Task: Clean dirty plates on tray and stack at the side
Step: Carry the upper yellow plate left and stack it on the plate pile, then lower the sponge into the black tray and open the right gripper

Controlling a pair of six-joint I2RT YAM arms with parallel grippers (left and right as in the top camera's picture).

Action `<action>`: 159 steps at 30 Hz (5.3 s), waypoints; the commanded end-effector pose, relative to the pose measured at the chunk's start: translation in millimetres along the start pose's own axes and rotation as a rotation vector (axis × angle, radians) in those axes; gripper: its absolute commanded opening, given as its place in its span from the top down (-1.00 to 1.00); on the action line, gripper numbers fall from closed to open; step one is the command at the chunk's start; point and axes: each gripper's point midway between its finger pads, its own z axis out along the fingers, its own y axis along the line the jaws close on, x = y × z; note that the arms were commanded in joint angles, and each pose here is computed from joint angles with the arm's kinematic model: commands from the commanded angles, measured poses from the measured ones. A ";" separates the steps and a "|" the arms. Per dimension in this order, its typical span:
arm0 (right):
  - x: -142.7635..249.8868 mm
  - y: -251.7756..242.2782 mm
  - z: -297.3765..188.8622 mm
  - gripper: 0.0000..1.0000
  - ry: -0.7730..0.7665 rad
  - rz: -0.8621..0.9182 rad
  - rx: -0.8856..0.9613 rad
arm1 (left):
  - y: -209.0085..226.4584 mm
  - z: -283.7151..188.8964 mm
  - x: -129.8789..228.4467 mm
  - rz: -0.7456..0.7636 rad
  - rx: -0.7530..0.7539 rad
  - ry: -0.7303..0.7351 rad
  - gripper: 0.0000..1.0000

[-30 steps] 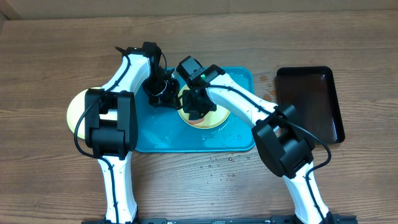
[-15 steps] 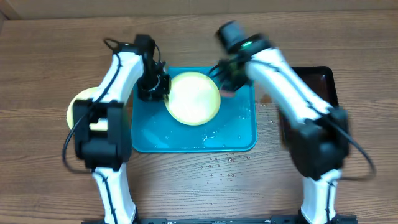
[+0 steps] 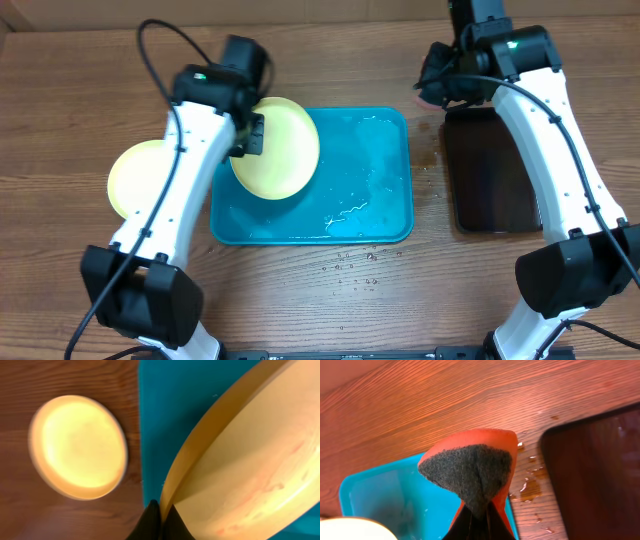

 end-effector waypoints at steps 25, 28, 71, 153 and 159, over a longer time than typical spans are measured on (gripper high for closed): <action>-10.6 -17.2 -3.4 0.93 -0.018 0.003 0.023 | -6.0 -97.8 -7.5 -0.027 -0.588 -0.459 0.92; -10.0 -17.4 -3.4 0.93 -0.016 0.004 0.024 | -7.3 -77.0 3.1 -0.055 -0.489 -0.341 0.92; -2.3 -17.1 -3.4 0.93 0.020 -0.023 0.015 | 206.1 167.3 111.8 -0.771 0.168 0.129 0.21; 30.4 -49.5 -225.6 -1.00 -0.442 -0.249 -0.098 | 49.4 44.3 -22.6 -0.063 0.368 -0.100 -1.00; 28.7 -51.7 -208.7 -1.00 -0.674 -0.244 -0.196 | 49.4 44.3 -22.6 -0.063 0.368 -0.100 -1.00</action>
